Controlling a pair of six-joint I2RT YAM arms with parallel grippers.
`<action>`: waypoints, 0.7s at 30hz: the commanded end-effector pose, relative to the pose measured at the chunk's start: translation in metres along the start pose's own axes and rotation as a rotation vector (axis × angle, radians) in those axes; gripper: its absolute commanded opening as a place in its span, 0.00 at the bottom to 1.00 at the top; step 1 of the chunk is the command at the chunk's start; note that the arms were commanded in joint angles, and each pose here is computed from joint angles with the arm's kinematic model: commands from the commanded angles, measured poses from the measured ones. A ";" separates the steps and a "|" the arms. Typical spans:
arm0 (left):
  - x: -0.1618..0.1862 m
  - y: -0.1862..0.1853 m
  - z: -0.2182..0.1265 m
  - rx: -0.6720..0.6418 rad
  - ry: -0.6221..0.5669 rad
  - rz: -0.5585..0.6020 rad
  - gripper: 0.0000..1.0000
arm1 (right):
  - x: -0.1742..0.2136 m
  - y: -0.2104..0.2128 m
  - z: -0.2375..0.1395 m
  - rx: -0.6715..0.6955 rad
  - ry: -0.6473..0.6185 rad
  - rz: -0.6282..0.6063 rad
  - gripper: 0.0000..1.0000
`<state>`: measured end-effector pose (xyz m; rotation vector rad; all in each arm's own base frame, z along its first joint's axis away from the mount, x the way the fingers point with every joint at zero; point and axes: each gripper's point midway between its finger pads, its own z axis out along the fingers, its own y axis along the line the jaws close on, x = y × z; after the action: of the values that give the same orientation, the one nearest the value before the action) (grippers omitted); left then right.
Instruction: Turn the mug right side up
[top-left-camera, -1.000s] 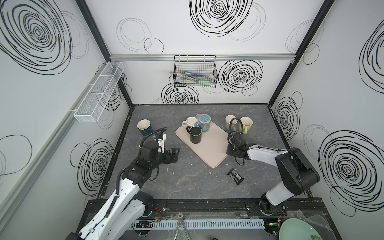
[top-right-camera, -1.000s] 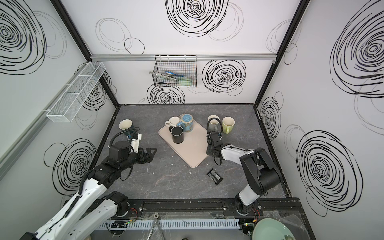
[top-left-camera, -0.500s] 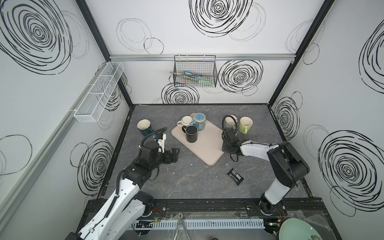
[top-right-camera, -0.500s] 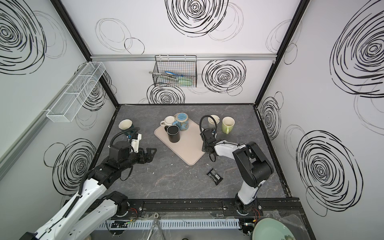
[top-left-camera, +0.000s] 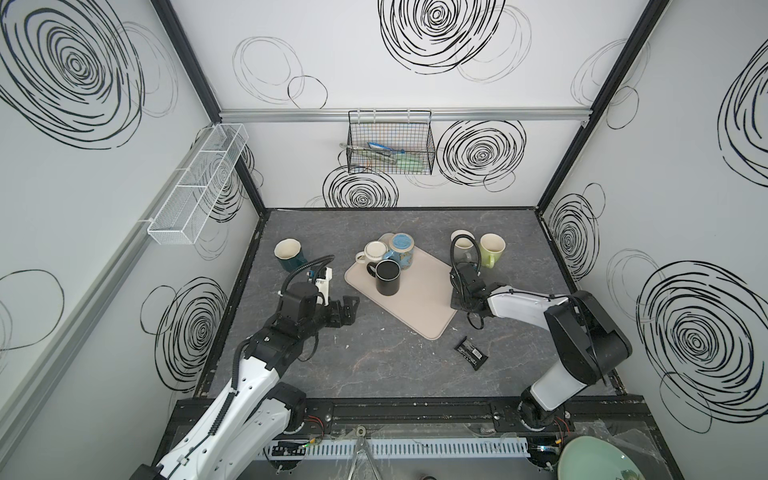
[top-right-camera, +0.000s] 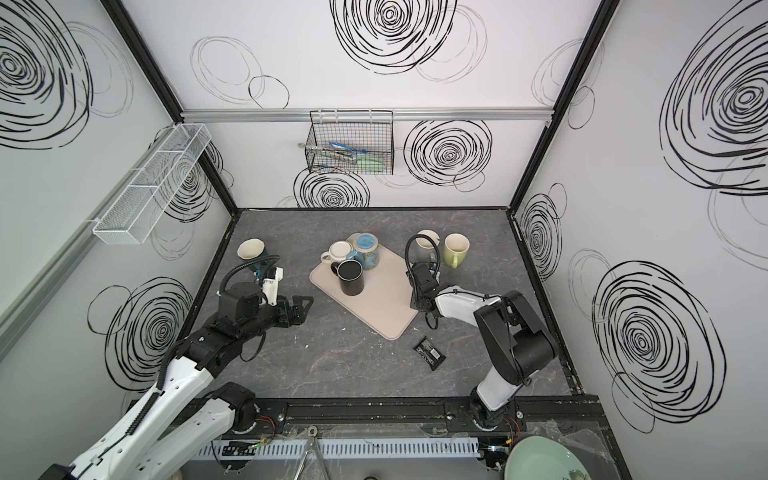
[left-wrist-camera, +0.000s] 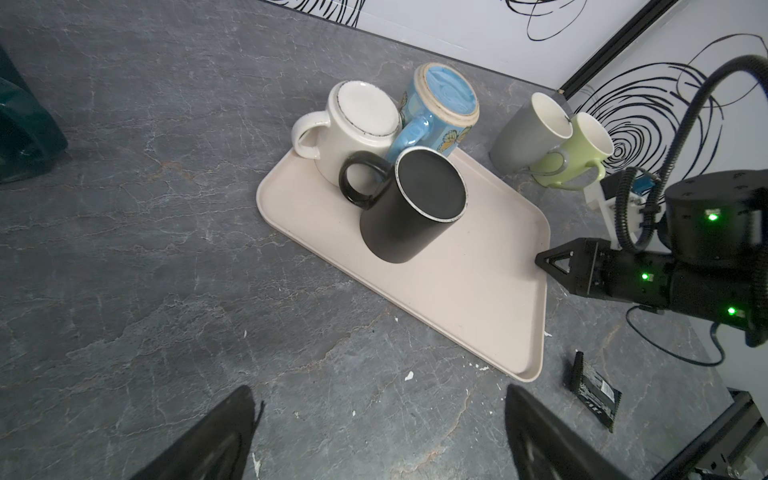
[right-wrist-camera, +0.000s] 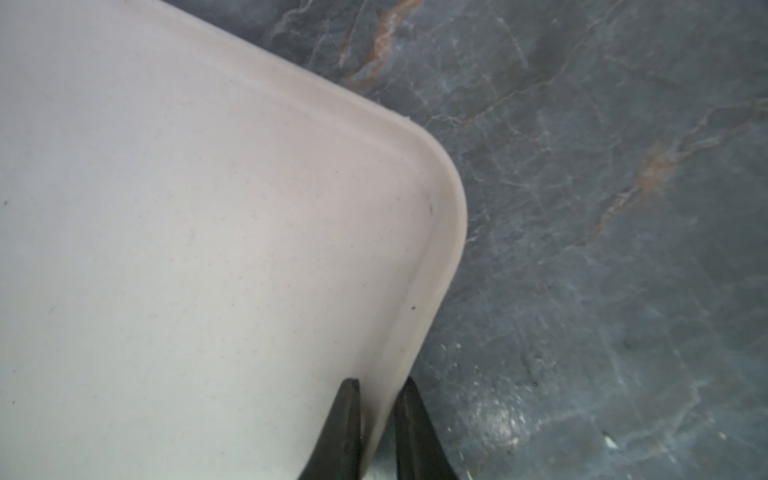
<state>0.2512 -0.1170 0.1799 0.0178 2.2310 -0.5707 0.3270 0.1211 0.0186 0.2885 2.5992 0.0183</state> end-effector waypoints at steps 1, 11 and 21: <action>-0.005 -0.003 0.000 0.007 -0.022 0.007 0.96 | 0.031 -0.032 -0.007 0.108 0.097 -0.139 0.11; -0.004 -0.003 0.001 0.009 -0.019 0.006 0.96 | 0.010 -0.025 0.002 0.115 0.088 -0.158 0.09; -0.003 -0.001 0.001 0.000 -0.017 0.006 0.96 | -0.019 0.016 0.014 0.103 0.037 -0.282 0.08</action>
<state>0.2510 -0.1177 0.1794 0.0193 2.2328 -0.5698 0.3575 0.1163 0.0206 0.1570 2.6259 -0.1632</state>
